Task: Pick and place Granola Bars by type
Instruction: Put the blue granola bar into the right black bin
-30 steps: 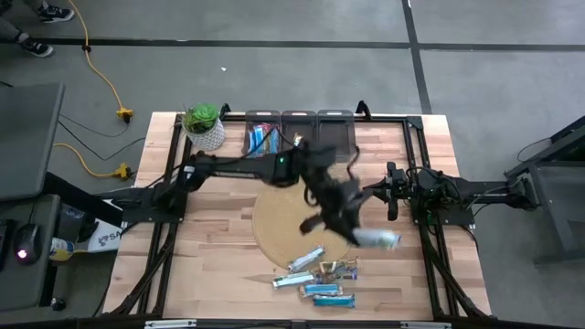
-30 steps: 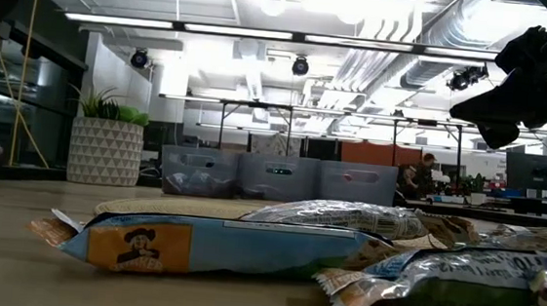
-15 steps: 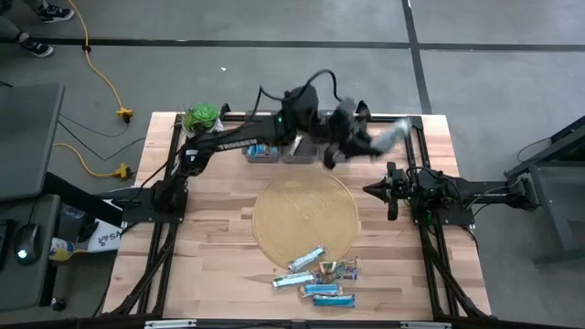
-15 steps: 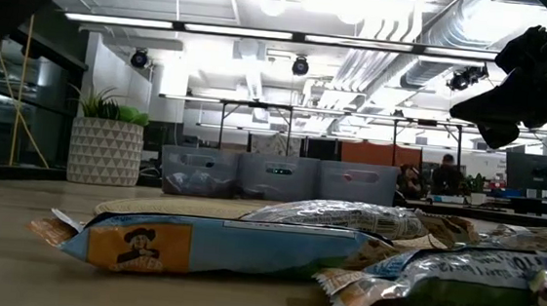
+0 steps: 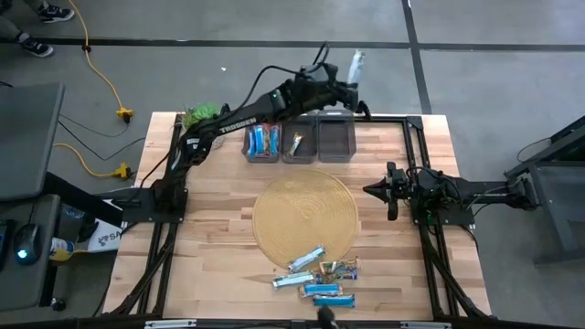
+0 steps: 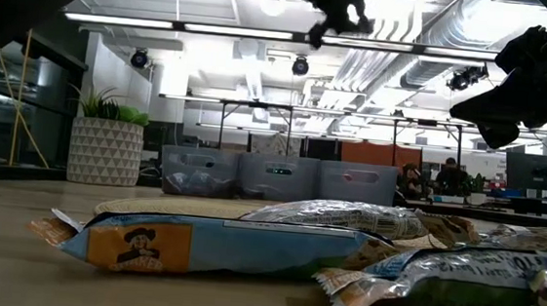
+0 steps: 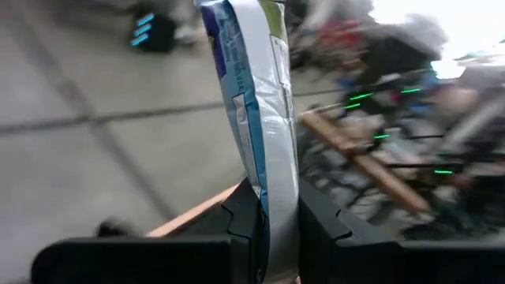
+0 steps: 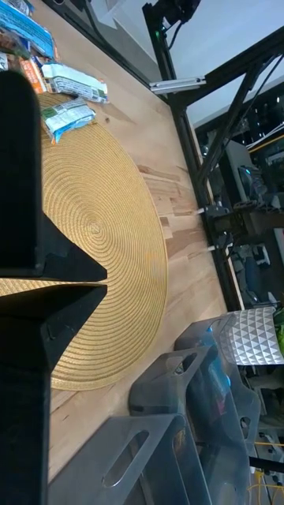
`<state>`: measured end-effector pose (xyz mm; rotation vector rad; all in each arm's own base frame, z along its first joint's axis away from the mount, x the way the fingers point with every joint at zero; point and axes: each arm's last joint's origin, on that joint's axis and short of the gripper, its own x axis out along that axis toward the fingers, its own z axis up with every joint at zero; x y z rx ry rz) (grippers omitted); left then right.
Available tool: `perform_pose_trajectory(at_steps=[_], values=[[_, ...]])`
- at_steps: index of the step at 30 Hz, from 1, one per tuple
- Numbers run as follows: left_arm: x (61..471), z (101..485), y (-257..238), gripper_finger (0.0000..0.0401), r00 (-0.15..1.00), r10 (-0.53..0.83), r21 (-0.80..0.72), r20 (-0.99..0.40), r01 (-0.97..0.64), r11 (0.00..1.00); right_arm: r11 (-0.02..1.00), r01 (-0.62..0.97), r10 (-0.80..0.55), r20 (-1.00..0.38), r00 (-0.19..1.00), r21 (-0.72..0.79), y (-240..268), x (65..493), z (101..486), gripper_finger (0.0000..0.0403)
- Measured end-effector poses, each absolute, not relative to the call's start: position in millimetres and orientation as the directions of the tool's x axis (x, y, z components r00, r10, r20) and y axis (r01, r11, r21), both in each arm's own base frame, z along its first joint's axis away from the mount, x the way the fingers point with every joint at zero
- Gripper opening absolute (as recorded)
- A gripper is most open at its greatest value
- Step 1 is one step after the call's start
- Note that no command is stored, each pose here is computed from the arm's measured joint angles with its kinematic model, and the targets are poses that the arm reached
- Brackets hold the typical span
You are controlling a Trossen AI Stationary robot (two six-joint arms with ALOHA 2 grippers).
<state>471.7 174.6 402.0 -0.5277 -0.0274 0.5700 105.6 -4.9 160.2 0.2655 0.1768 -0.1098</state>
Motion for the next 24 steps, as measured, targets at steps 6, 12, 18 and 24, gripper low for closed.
perform_pose_trajectory(at_steps=[6, 12, 18, 24], values=[[482.5, 350.5, 206.8, 0.0047, 0.783, 0.552, -0.543, -0.286, -0.607, 0.580, 0.959, 0.131, -0.084, -0.188, 0.979, 0.251, -4.9, 105.5, 160.2, 0.0000], [491.8, 300.7, 221.2, 0.0047, 0.728, 0.517, -0.568, -0.450, -0.680, 0.463, 0.959, 0.131, -0.084, -0.187, 0.979, 0.251, -4.9, 105.5, 160.4, 0.0000], [483.5, 275.3, 213.7, 0.0047, 0.596, 0.469, -0.458, -0.652, -0.802, 0.384, 0.959, 0.130, -0.084, -0.187, 0.979, 0.251, -4.9, 105.5, 160.6, 0.0000], [484.3, 270.2, 198.1, 0.0047, 0.533, 0.479, -0.400, -0.697, -0.844, 0.357, 0.959, 0.130, -0.084, -0.187, 0.979, 0.251, -4.9, 105.5, 160.6, 0.0000]])
